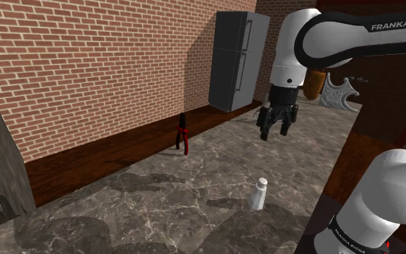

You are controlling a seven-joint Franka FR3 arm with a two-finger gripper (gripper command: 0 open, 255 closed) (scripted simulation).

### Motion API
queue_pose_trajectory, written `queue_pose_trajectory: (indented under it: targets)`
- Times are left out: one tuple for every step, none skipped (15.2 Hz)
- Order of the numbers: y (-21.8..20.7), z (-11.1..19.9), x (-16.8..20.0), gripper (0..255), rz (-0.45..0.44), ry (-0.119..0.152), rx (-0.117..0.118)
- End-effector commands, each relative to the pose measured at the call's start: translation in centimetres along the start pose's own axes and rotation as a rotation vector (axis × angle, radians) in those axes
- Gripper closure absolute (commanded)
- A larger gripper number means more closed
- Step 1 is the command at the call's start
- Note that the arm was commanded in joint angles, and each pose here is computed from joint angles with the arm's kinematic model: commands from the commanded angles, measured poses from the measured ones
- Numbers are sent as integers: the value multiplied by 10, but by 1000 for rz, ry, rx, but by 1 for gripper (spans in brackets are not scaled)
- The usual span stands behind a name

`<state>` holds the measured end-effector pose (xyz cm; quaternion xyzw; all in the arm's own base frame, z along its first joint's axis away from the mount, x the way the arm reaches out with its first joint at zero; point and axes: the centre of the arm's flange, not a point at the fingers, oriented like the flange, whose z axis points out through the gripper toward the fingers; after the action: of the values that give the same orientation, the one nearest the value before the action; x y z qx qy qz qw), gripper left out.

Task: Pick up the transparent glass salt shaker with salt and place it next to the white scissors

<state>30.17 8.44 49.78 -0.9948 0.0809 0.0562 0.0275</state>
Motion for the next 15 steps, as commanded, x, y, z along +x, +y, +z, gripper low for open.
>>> queue_pose_trajectory:
  targets:
    - [-8, 23, 0, 0, 24, -17, 0]
    - [-13, 35, 0, 0, 35, -26, 0]
    - [-18, 47, 0, 0, 46, -35, 0]
    - [-23, 59, 0, 0, 57, -44, 0]
    - [-28, 72, 0, 0, 68, -54, 0]
    - [-33, 84, 0, 0, 79, -63, 0]
    - [-38, 96, 0, 0, 90, -72, 0]
    - [-43, 108, 0, 0, 101, -81, 0]
    - [-48, 120, -1, 0, 112, -90, 0]
    - [-51, 127, -1, 0, 118, -94, 0]
    - [-51, 132, -1, 0, 118, -94, 0]
    - [-51, 137, -2, 0, 118, -94, 0]
    - [-51, 142, -2, 0, 118, -94, 0]
    - [-51, 148, -3, 0, 118, -94, 0]
    - [-51, 153, -3, 0, 118, -94, 0]
